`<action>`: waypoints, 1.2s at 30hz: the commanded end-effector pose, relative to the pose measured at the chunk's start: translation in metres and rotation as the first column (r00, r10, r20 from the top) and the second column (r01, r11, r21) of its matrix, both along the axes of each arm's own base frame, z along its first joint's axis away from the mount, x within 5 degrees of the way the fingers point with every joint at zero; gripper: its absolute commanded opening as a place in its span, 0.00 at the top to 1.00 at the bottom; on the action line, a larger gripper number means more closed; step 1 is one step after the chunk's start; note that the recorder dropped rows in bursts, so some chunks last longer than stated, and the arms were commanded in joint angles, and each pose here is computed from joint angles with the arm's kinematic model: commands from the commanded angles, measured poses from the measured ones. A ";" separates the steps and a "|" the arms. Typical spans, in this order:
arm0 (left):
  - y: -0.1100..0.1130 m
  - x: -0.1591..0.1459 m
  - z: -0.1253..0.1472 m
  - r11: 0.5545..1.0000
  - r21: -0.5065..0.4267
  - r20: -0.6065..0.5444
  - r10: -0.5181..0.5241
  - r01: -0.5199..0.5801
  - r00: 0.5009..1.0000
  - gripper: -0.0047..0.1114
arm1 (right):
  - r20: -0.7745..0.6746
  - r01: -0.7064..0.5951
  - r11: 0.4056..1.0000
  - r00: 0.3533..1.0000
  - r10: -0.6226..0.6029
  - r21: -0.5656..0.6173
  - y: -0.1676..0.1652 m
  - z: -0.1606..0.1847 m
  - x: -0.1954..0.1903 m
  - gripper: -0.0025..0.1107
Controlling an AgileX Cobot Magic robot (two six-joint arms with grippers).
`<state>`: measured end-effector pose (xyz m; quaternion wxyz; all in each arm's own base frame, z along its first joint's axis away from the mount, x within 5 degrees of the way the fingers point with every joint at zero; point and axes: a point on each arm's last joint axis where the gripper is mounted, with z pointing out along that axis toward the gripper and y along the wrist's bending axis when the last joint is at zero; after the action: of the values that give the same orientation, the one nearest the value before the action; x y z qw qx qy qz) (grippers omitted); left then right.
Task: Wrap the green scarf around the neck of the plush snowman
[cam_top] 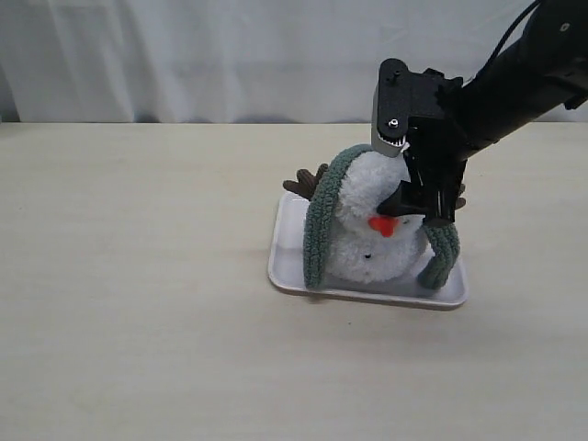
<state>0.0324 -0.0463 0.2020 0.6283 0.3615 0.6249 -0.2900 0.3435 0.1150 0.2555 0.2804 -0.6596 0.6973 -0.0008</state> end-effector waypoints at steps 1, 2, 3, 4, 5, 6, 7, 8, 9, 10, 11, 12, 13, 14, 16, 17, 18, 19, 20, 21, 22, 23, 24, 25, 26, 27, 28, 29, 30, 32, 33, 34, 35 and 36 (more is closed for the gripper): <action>0.000 0.000 0.002 0.999 -0.034 0.007 -0.002 0.002 1.000 0.96 | -0.031 0.061 0.997 0.998 -0.060 0.050 0.002 0.001 0.000 0.25; 0.000 0.000 0.002 0.999 -0.034 0.007 -0.002 0.002 1.000 0.96 | -0.032 0.068 0.996 0.997 -0.067 0.052 0.002 0.002 -0.001 0.25; 0.000 0.000 0.002 0.999 -0.034 0.007 -0.002 0.002 1.000 0.96 | -0.018 0.072 0.996 0.997 -0.071 0.055 0.002 0.004 0.000 0.25; 0.000 0.000 0.002 0.999 -0.034 0.007 -0.002 0.002 1.000 0.96 | -0.003 0.077 0.995 0.997 -0.077 0.058 0.001 0.005 0.001 0.25; 0.000 0.000 0.002 0.999 -0.034 0.007 -0.002 0.002 1.000 0.96 | 0.018 0.081 0.995 0.996 -0.083 0.063 0.001 0.008 0.002 0.25; 0.000 0.000 0.002 0.999 -0.034 0.007 -0.002 0.002 1.000 0.96 | 0.025 0.091 0.993 0.995 -0.093 0.071 0.001 0.011 0.001 0.26; 0.000 0.000 0.002 0.999 -0.034 0.007 -0.002 0.002 1.000 0.96 | 0.022 0.107 0.991 0.994 -0.109 0.083 0.001 0.014 0.000 0.26; 0.000 0.000 0.002 0.999 -0.034 0.007 -0.002 0.002 1.000 0.96 | 0.022 0.118 0.989 0.992 -0.120 0.091 0.000 0.017 -0.001 0.26; 0.000 0.000 0.002 0.999 -0.034 0.007 -0.002 0.002 1.000 0.96 | 0.029 0.117 0.989 0.992 -0.120 0.094 0.000 0.020 -0.003 0.26; 0.000 0.000 0.002 0.999 -0.034 0.007 -0.002 0.002 1.000 0.96 | 0.036 0.116 0.989 0.992 -0.120 0.097 0.000 0.022 -0.004 0.26; 0.000 0.000 0.002 0.999 -0.034 0.007 -0.002 0.002 1.000 0.96 | 0.037 0.116 0.988 0.992 -0.120 0.097 0.000 0.023 -0.004 0.25; 0.000 0.000 0.002 0.999 -0.034 0.007 -0.002 0.002 1.000 0.96 | 0.037 0.115 0.989 0.992 -0.119 0.097 0.000 0.023 -0.004 0.24; 0.000 0.000 0.002 0.999 -0.034 0.007 -0.002 0.002 1.000 0.96 | 0.033 0.114 0.989 0.992 -0.118 0.096 0.000 0.023 -0.005 0.23; 0.000 0.000 0.002 0.999 -0.034 0.007 -0.002 0.002 1.000 0.96 | 0.039 0.113 0.990 0.992 -0.116 0.090 -0.001 0.023 -0.004 0.16; 0.000 0.000 0.002 0.999 -0.034 0.007 -0.002 0.002 1.000 0.96 | 0.040 0.116 0.989 0.992 -0.120 0.090 -0.001 0.023 -0.004 0.01; 0.000 0.000 0.002 0.999 -0.034 0.007 -0.002 0.002 1.000 0.96 | 0.034 0.128 0.987 0.991 -0.132 0.096 -0.001 0.023 -0.004 0.01; 0.000 0.000 0.002 0.999 -0.034 0.007 -0.002 0.002 1.000 0.96 | 0.025 0.139 0.985 0.989 -0.142 0.101 -0.001 0.023 -0.004 0.01; 0.000 0.000 0.002 0.999 -0.034 0.007 -0.002 0.002 1.000 0.96 | 0.009 0.150 0.983 0.988 -0.152 0.107 -0.001 0.024 -0.006 0.01; 0.000 0.000 0.002 0.999 -0.034 0.007 -0.002 0.002 1.000 0.96 | -0.019 0.170 0.978 0.985 -0.169 0.121 -0.001 0.026 -0.009 0.01; 0.000 0.000 0.002 0.999 -0.034 0.007 -0.002 0.002 1.000 0.96 | -0.042 0.240 0.957 0.971 -0.236 0.164 -0.002 0.033 -0.012 0.01; 0.000 0.000 0.002 0.999 -0.034 0.007 -0.002 0.002 1.000 0.96 | -0.055 0.295 0.934 0.955 -0.290 0.203 -0.002 0.040 -0.013 0.01; 0.000 0.000 0.002 0.999 -0.034 0.007 -0.002 0.002 1.000 0.96 | -0.096 0.377 0.890 0.926 -0.365 0.258 -0.003 0.053 -0.016 0.01; 0.000 0.000 0.002 0.999 -0.034 0.007 -0.002 0.002 1.000 0.96 | -0.124 0.397 0.877 0.918 -0.377 0.270 -0.003 0.064 -0.021 0.01; 0.000 0.000 0.002 0.999 -0.034 0.007 -0.002 0.002 1.000 0.96 | -0.178 0.394 0.880 0.917 -0.357 0.263 -0.002 0.079 -0.029 0.01; 0.000 0.000 0.002 0.999 -0.034 0.007 -0.002 0.002 1.000 0.96 | -0.230 0.396 0.880 0.912 -0.341 0.264 0.000 0.086 -0.034 0.01; 0.000 0.000 0.002 0.999 -0.034 0.007 -0.002 0.002 1.000 0.96 | -0.313 0.414 0.861 0.893 -0.323 0.295 0.004 0.097 -0.040 0.01; 0.000 0.000 0.002 0.999 -0.034 0.007 -0.002 0.002 1.000 0.96 | -0.356 0.418 0.851 0.884 -0.302 0.317 0.008 0.104 -0.043 0.01; 0.000 0.000 0.002 0.999 -0.034 0.007 -0.002 0.002 1.000 0.96 | -0.415 0.411 0.844 0.873 -0.255 0.346 0.012 0.108 -0.048 0.01; 0.000 0.000 0.002 0.999 -0.034 0.007 -0.002 0.002 1.000 0.96 | -0.455 0.409 0.834 0.862 -0.221 0.370 0.016 0.110 -0.051 0.01; 0.000 0.000 0.002 0.999 -0.034 0.007 -0.002 0.002 1.000 0.96 | -0.520 0.405 0.817 0.840 -0.156 0.410 0.021 0.114 -0.057 0.01; 0.000 0.000 0.002 0.999 -0.034 0.007 -0.002 0.002 1.000 0.96 | -0.528 0.408 0.808 0.837 -0.144 0.426 0.023 0.115 -0.057 0.01; 0.000 0.000 0.002 0.999 -0.034 0.007 -0.002 0.002 1.000 0.96 | -0.536 0.409 0.797 0.834 -0.129 0.444 0.024 0.117 -0.058 0.01; 0.000 0.000 0.002 0.999 -0.034 0.007 -0.002 0.002 1.000 0.96 | -0.544 0.411 0.787 0.831 -0.117 0.460 0.025 0.118 -0.058 0.01; 0.000 0.000 0.002 0.999 -0.034 0.007 -0.002 0.002 1.000 0.96 | -0.549 0.413 0.780 0.829 -0.108 0.470 0.026 0.119 -0.058 0.01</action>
<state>0.0324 -0.0463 0.2020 0.6283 0.3615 0.6249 -0.2900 0.2889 0.1373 0.3661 0.2673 -0.4244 0.8110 0.3013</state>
